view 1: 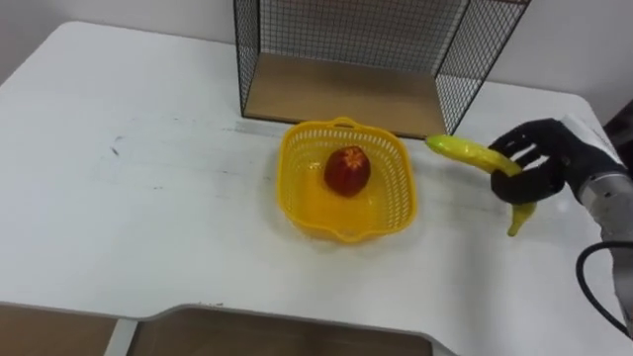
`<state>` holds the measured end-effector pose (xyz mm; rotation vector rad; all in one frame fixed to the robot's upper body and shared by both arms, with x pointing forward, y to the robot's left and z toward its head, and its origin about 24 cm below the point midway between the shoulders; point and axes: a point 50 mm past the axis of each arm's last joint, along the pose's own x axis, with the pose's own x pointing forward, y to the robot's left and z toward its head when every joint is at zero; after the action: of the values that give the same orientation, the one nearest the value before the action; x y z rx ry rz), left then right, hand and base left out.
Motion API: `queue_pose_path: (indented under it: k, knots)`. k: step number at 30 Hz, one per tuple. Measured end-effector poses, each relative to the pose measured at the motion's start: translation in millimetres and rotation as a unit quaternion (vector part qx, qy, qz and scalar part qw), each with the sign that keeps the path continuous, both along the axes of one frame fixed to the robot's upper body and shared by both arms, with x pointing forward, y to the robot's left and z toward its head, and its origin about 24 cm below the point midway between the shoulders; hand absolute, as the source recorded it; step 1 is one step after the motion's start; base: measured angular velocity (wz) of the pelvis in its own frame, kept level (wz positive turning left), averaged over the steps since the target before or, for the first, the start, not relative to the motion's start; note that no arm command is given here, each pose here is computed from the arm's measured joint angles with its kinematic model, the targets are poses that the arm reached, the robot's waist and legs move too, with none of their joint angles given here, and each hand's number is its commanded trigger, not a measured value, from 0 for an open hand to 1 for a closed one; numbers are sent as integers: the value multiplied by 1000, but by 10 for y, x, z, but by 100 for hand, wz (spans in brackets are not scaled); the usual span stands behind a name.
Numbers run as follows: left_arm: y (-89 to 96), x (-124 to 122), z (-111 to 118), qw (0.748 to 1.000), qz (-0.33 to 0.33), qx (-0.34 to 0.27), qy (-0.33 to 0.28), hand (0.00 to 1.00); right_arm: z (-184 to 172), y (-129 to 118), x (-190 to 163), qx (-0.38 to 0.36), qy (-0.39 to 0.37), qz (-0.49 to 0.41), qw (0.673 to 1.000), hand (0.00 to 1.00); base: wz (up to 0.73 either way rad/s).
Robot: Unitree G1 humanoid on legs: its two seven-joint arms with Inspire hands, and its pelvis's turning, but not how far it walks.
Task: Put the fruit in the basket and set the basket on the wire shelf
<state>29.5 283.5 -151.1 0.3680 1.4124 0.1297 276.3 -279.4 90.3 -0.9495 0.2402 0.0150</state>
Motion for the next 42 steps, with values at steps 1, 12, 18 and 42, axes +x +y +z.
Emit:
queue_pose_path:
  k: [1,12,18,42]
  knots:
    - [-12,2,-4,1000,-1,-2,-1,0,43,35,-6,-2,-11,9,1000,100,0]
    - [-53,-23,-19,1000,2,-8,-3,0,223,217,-4,16,-61,47,997,100,-1]
    - [-63,-3,-19,1000,-1,-10,-11,0,230,246,-4,26,-66,52,996,100,0]
    - [-136,85,-36,999,-21,-19,-16,0,322,744,-37,34,-71,157,984,100,0]
